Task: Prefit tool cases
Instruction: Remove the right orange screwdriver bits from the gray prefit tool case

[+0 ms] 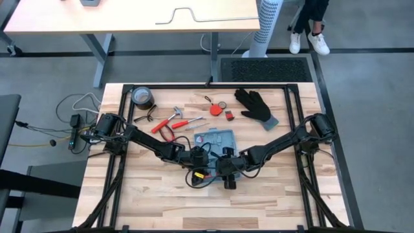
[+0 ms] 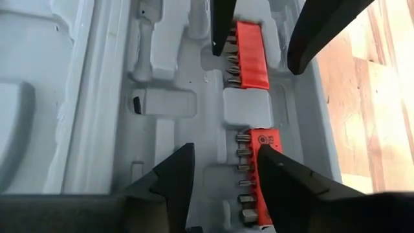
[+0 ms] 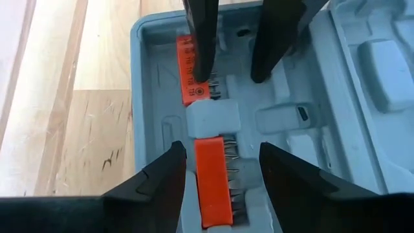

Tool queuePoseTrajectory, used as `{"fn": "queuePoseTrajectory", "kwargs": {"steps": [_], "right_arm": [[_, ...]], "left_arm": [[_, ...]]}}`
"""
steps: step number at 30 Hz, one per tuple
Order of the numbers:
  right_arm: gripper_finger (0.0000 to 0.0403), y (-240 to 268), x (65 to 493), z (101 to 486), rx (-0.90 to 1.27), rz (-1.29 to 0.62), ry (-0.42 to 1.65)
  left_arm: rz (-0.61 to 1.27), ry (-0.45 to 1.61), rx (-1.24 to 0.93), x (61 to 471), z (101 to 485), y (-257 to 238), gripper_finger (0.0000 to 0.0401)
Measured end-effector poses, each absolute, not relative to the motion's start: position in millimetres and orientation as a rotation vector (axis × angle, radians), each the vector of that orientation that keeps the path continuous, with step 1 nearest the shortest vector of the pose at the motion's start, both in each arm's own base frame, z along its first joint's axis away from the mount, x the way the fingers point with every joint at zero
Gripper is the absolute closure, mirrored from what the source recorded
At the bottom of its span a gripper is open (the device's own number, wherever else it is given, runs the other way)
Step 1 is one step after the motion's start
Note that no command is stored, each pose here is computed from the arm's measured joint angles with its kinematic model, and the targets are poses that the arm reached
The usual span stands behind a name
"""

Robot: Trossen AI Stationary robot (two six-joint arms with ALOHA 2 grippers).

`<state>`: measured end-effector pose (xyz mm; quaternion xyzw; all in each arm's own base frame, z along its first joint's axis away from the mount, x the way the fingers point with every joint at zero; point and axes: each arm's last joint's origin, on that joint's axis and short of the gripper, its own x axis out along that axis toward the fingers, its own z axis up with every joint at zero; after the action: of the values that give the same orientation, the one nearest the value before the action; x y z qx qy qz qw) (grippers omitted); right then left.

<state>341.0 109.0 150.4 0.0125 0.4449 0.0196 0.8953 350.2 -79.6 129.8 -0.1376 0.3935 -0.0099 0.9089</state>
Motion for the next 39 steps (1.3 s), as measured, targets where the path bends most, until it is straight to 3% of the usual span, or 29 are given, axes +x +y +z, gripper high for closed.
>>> {"fn": "queuePoseTrajectory", "kwargs": {"steps": [16, 28, 31, 39], "right_arm": [[0.0199, 110, 343, 152, 0.025, 0.05, 0.896], [0.0203, 117, 343, 130, 0.029, 0.037, 0.961], [0.0222, 116, 343, 129, 0.024, 0.027, 0.966], [0.0319, 112, 336, 126, 0.015, -0.059, 1.032]], "left_arm": [[-0.017, 0.809, -0.279, 350, 130, -80, 0.0242], [-0.011, 0.809, -0.279, 350, 130, -78, 0.0242], [-0.01, 0.809, -0.279, 350, 130, -78, 0.0242], [-0.005, 0.806, -0.281, 351, 130, -78, 0.0242]]}}
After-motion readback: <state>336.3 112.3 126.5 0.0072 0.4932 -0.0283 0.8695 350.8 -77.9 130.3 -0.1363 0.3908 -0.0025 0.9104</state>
